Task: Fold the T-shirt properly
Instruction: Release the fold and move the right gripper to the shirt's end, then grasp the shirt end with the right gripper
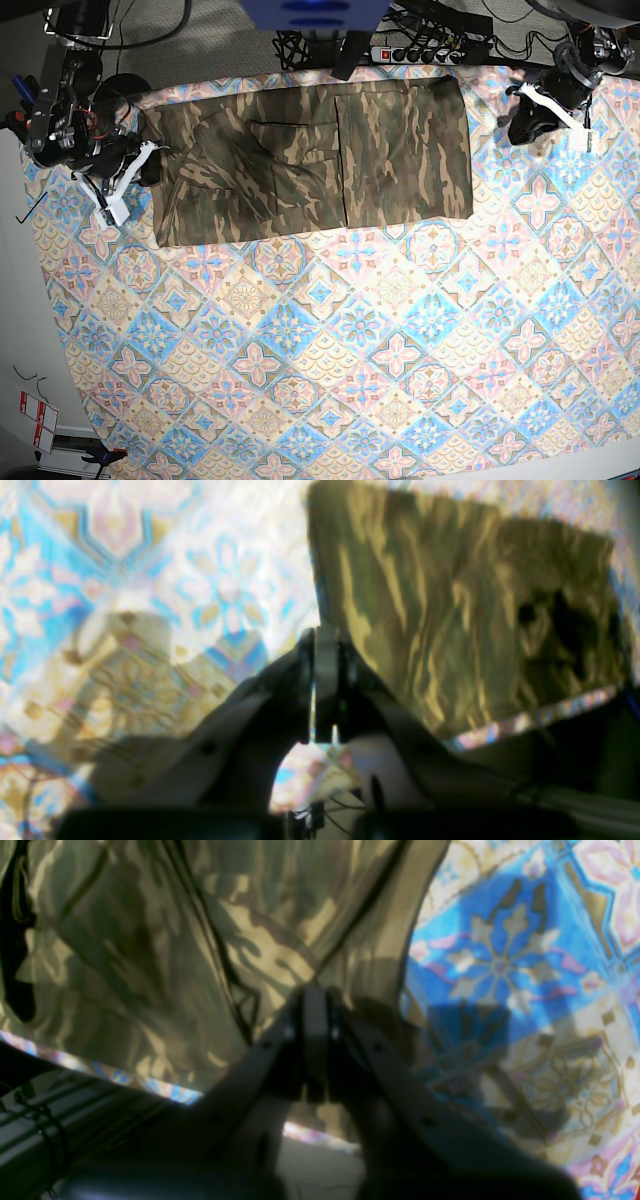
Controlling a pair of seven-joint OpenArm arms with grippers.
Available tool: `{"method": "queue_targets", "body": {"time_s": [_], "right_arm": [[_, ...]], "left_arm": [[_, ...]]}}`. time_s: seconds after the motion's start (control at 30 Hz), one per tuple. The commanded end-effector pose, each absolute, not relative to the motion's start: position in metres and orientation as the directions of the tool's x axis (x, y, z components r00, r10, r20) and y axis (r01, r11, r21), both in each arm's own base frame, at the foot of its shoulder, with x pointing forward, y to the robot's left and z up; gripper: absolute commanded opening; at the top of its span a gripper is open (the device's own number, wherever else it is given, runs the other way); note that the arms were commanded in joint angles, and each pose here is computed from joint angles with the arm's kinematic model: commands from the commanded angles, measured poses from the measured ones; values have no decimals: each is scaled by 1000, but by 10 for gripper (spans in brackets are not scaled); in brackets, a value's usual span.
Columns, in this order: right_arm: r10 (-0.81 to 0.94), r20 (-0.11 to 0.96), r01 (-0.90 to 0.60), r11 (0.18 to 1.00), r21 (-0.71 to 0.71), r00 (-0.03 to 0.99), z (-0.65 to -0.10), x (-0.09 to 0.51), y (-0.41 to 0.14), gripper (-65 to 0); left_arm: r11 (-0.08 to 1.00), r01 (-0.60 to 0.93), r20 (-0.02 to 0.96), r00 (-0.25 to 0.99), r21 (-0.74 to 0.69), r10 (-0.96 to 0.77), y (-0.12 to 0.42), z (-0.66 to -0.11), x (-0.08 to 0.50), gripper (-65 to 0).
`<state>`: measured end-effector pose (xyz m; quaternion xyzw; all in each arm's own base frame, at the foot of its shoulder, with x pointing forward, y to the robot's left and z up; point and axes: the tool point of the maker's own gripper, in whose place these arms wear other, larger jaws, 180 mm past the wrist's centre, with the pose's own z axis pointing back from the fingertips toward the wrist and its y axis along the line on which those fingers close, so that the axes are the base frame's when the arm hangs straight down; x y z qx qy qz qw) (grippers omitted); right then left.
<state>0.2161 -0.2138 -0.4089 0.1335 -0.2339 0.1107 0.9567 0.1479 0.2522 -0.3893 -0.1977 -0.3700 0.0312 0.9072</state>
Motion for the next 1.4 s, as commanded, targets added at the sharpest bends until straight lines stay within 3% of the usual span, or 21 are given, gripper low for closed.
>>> {"method": "queue_targets", "body": {"time_s": [0.0, 0.23, 0.37, 0.53, 0.6, 0.73, 1.23, 1.37], "right_arm": [[153, 509, -284, 940, 190, 847, -400, 224, -217, -650], [32, 574, -148, 977, 157, 818, -395, 232, -259, -650], [-122, 565, -15, 973, 231, 816, -400, 220, -286, -630], [-222, 556, -46, 904, 426, 801, -405, 206, -277, -488], [-239, 534, -39, 889, 457, 811, -408, 204, -277, -460], [-203, 520, -68, 888, 455, 830, -408, 216, -278, -459], [-316, 430, 5, 810, 586, 845, -439, 249, -266, -456], [-347, 410, 30, 792, 609, 843, -450, 248, -261, -387]], "left_arm": [[927, 98, 675, 714, -361, 188, 259, -385, 151, -650], [933, 59, 655, 728, -354, 203, 270, -402, 159, -650], [940, 45, 660, 724, -339, 203, 278, -400, 157, -650], [953, 25, 656, 731, -302, 189, 289, -402, 153, -650], [961, 26, 645, 746, -275, 164, 292, -405, 150, -650], [971, 31, 627, 769, -236, 128, 295, -411, 145, -650], [982, 4, 644, 755, -191, 122, 295, -418, 140, -650], [982, 3, 644, 755, -190, 122, 295, -418, 140, -650]]}}
